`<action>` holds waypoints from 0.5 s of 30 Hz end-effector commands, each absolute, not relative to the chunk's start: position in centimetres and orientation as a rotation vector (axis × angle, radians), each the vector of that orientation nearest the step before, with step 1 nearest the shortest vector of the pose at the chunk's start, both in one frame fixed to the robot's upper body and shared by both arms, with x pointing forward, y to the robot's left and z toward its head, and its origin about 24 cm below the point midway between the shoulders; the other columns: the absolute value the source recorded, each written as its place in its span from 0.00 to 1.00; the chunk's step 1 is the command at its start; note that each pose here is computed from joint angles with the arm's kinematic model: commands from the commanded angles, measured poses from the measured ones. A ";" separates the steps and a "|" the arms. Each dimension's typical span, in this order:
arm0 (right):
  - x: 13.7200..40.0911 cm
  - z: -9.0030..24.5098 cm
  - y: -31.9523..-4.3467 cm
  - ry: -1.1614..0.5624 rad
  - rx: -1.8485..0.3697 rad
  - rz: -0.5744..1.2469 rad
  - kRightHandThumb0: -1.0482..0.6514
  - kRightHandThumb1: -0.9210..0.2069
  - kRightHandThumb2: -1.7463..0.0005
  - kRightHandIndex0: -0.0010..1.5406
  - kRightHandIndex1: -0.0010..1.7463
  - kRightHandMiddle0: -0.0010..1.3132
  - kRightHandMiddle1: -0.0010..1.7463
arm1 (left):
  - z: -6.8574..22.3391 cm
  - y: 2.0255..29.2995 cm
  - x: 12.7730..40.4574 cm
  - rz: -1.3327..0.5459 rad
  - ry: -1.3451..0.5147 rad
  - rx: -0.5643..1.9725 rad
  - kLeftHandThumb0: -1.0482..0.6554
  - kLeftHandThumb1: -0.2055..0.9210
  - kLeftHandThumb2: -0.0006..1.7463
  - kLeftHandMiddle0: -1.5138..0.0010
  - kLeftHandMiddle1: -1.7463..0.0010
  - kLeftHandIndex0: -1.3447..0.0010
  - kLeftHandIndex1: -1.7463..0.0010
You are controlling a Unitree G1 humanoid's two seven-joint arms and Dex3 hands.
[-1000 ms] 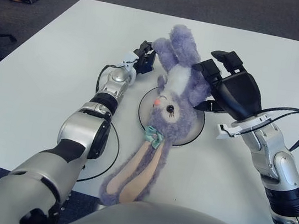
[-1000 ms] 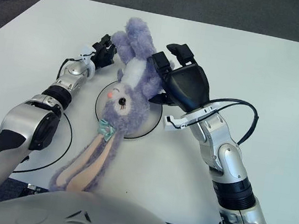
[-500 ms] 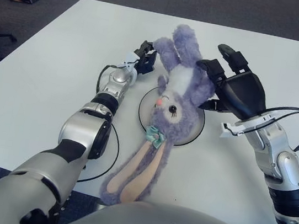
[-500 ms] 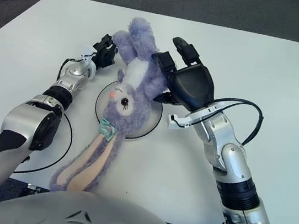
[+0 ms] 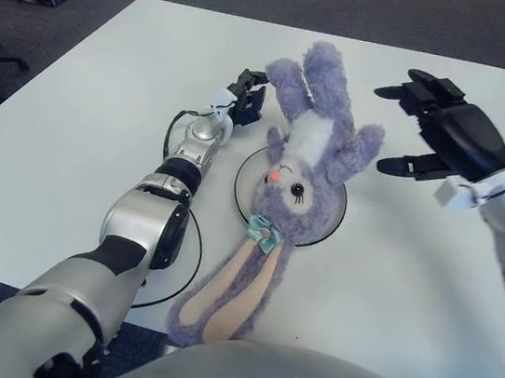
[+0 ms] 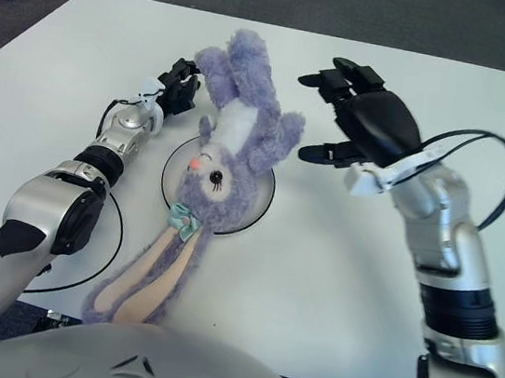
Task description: Put the doll into the plate.
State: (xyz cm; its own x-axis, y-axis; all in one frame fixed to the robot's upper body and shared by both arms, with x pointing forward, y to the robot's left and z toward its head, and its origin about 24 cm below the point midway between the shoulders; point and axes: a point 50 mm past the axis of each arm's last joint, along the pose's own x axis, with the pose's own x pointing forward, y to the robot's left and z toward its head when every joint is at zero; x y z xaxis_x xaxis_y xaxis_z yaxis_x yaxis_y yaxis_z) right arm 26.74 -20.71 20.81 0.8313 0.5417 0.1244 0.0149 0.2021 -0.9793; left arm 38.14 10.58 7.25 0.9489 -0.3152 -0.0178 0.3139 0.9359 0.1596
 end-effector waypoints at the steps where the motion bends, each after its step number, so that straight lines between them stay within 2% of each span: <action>1: 26.8 23.3 -22.0 -0.443 -1.263 0.441 0.12 0.14 0.75 0.10 0.09 0.00 0.37 | 7.2 10.2 38.1 -0.339 -0.005 0.166 0.15 1.00 0.47 1.00 0.65 1.00 0.51; 9: 26.5 26.1 -23.2 -0.395 -1.279 0.446 0.09 0.16 0.76 0.13 0.12 0.00 0.42 | 7.0 10.1 38.0 -0.350 -0.005 0.176 0.14 1.00 0.47 1.00 0.64 1.00 0.50; 12: 27.2 27.4 -23.6 -0.398 -1.321 0.451 0.08 0.16 0.77 0.10 0.28 0.00 0.46 | 6.9 10.0 37.9 -0.351 -0.002 0.175 0.13 1.00 0.45 1.00 0.64 1.00 0.49; 15: 27.7 28.3 -24.7 -0.358 -1.349 0.475 0.07 0.16 0.77 0.08 0.37 0.00 0.48 | 6.9 10.0 37.9 -0.354 0.000 0.175 0.12 1.00 0.44 1.00 0.64 1.00 0.48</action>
State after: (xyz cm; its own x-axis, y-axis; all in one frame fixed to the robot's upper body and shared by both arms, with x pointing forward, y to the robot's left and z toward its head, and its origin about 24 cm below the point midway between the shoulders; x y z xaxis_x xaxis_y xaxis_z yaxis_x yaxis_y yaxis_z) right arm 27.40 -23.81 26.69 0.8500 0.5267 0.0016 -0.1178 0.1931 -0.9741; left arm 38.07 10.23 7.19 0.9449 -0.3269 -0.0184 0.3254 0.9311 0.1648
